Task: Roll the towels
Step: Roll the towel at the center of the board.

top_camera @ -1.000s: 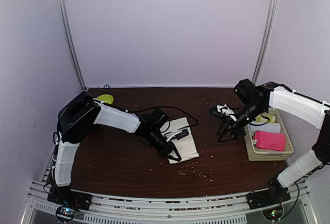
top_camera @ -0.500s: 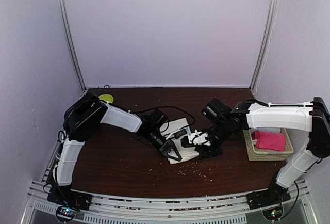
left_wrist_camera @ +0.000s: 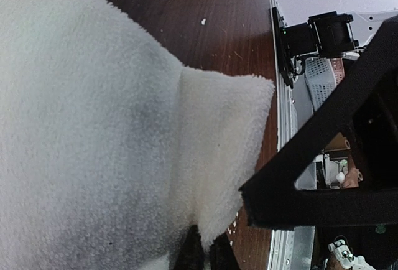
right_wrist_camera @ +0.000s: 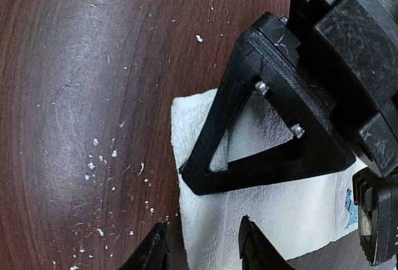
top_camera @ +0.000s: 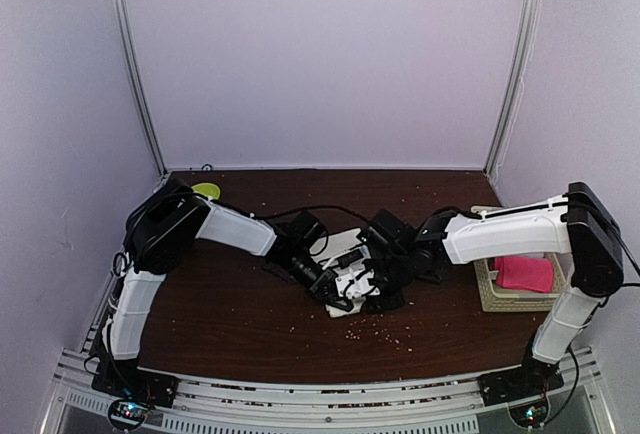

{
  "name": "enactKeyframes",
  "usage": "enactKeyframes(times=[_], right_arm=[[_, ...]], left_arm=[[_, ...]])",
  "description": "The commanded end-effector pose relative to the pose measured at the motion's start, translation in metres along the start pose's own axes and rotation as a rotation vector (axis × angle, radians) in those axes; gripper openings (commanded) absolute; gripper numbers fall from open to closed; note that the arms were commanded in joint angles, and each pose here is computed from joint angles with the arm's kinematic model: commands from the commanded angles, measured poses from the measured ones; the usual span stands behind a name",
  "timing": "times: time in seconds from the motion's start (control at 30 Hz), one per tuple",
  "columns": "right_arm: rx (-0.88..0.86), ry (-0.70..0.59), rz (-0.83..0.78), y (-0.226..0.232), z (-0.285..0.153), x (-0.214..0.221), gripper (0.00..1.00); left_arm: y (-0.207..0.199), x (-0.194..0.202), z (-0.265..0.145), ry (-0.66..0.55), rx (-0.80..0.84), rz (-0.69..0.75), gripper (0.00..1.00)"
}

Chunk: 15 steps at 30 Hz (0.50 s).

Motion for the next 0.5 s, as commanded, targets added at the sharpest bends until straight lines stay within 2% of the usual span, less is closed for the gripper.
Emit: enactKeyframes(times=[0.0,0.37,0.47], right_arm=[[0.078,0.026,-0.021,-0.007,0.010,0.000,0.40],[0.074,0.101,-0.037,-0.002,0.027,0.016,0.35],[0.058,0.122,-0.037,0.001,0.032,0.021,0.30]], left_arm=[[0.012,0.012,0.003,0.018,-0.008,-0.033,0.01],[0.013,0.017,0.002,0.031,-0.013,-0.037,0.01],[0.013,0.017,0.001,0.031,-0.016,-0.031,0.04]])
Point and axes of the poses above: each gripper's point midway between its finger pads, its own z axis out along the fingers, its own y axis along the line the jaws close on, x = y × z, the point moved 5 cm from there along -z, back along the fingers, and after that the axes turned 13 degrees about z, right-handed, at the moved point
